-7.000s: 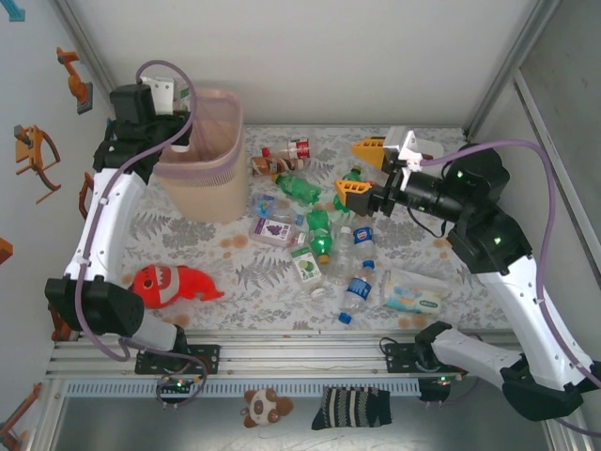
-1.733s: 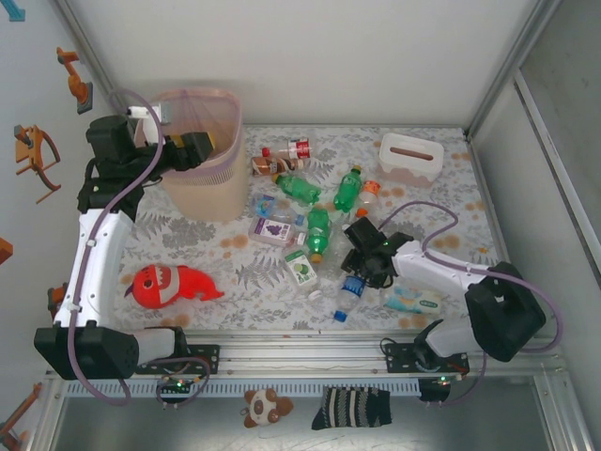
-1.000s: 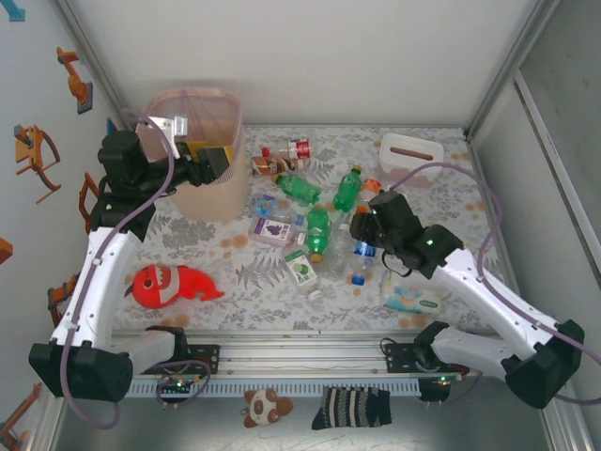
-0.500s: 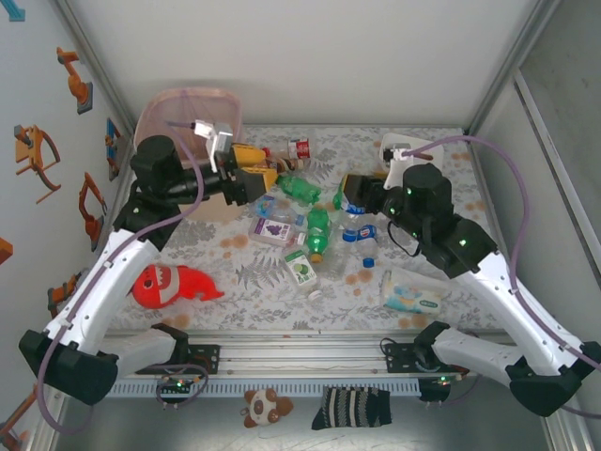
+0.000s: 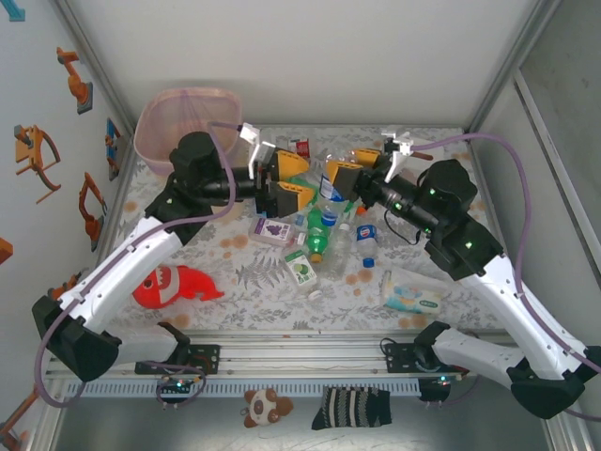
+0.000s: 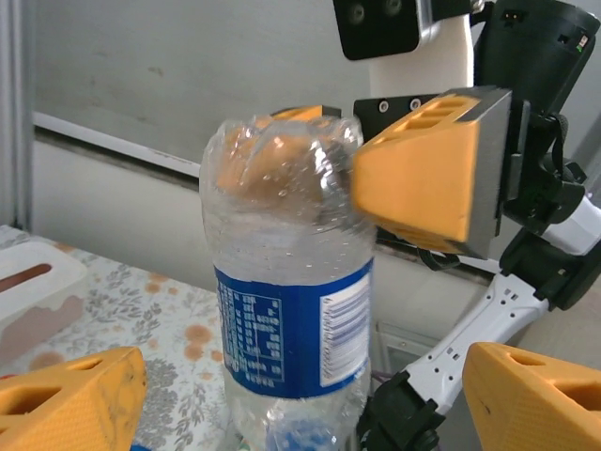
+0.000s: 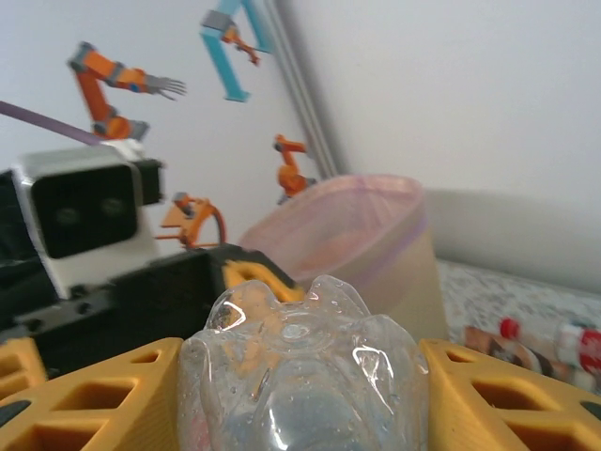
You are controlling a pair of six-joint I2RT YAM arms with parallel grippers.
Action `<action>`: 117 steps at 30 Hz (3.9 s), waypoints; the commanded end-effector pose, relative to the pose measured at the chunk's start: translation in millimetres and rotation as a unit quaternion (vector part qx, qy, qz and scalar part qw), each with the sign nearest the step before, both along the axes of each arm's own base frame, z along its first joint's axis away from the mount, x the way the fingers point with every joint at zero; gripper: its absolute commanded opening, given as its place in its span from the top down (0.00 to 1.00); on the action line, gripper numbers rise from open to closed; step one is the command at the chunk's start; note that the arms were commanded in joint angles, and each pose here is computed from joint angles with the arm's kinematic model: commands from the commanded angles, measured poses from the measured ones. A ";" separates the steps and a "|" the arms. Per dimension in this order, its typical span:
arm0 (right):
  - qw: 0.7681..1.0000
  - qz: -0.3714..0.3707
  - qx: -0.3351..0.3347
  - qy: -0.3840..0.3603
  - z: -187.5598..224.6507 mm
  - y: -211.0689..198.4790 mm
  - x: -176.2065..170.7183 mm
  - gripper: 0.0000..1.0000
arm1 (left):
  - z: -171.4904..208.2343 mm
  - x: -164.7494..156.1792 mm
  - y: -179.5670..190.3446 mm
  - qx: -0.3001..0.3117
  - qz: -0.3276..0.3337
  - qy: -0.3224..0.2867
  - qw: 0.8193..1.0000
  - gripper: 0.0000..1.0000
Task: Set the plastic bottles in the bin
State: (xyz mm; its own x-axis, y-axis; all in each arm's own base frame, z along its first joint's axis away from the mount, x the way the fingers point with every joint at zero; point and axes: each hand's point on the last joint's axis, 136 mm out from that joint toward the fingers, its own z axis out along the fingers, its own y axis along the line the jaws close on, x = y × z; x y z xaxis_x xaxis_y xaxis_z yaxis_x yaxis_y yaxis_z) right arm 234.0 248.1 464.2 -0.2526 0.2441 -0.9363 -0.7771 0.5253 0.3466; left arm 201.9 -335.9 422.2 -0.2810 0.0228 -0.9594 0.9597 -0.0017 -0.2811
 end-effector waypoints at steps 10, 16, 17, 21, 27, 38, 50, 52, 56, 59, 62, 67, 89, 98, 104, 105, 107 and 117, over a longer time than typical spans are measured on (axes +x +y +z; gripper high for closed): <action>0.985 0.116 0.065 -0.106 63.8 10.2 -48.3 0.54 | 24.9 -38.1 -22.8 -0.029 -0.105 -0.033 0.993 0.17; 0.984 0.128 0.072 -0.106 66.2 10.0 -53.5 0.54 | 32.0 -44.9 -22.2 -0.041 -0.120 -0.039 0.991 0.27; 0.983 0.128 0.073 -0.105 66.7 9.6 -53.9 0.54 | 32.3 -45.9 -21.9 -0.041 -0.121 -0.039 0.991 0.28; 0.983 0.130 0.075 -0.104 67.0 9.3 -54.9 0.54 | 33.8 -47.5 -20.3 -0.043 -0.122 -0.043 0.991 0.35; 0.983 0.131 0.080 -0.097 65.4 10.0 -54.1 0.54 | 35.0 -49.5 -18.8 -0.046 -0.123 -0.049 0.990 0.42; 0.988 0.107 0.076 -0.079 59.9 4.1 -49.5 0.26 | 35.3 -49.3 -12.0 -0.035 -0.102 -0.070 0.992 0.46; 0.996 0.041 0.037 -0.072 43.9 -18.5 -46.8 0.22 | 22.0 20.5 16.9 0.025 0.115 -0.068 0.991 0.49; 0.996 0.032 0.033 -0.071 41.8 -21.1 -46.0 0.22 | 18.0 37.5 26.7 0.038 0.162 -0.063 0.984 0.49; 0.997 0.025 0.029 -0.067 38.7 -23.0 -44.3 0.22 | 12.4 69.8 50.3 0.055 0.255 -0.044 0.964 0.50; 0.997 0.020 0.028 -0.062 35.8 -23.2 -42.2 0.22 | 12.2 91.2 69.1 0.056 0.317 -0.025 0.947 0.50; 0.998 0.016 0.027 -0.060 35.1 -23.4 -40.4 0.22 | 13.7 113.4 88.3 0.049 0.377 -0.001 0.925 0.50; 0.998 0.014 0.026 -0.058 33.8 -23.1 -38.7 0.22 | 14.7 151.1 120.9 0.040 0.465 0.047 0.883 0.58; 0.999 -0.020 0.017 -0.037 24.3 -36.2 -36.9 0.23 | -25.6 280.8 260.5 -0.082 0.752 0.280 0.591 0.64; 0.999 -0.028 0.015 -0.032 21.3 -39.6 -36.7 0.23 | -98.3 319.0 285.6 -0.094 0.759 0.408 0.498 0.64; 0.999 -0.031 0.016 -0.026 18.6 -40.6 -35.7 0.23 | -158.1 339.9 274.4 -0.078 0.731 0.495 0.462 0.56; 0.999 -0.031 0.017 -0.025 18.7 -41.0 -36.0 0.23 | -167.6 341.7 272.7 -0.073 0.729 0.507 0.455 0.54; 0.999 -0.031 0.017 -0.022 17.7 -40.7 -35.6 0.23 | -182.6 344.5 270.0 -0.066 0.725 0.524 0.443 0.53; 0.999 -0.037 0.019 -0.016 13.7 -43.8 -36.3 0.24 | -240.6 347.3 263.8 -0.055 0.709 0.591 0.380 0.48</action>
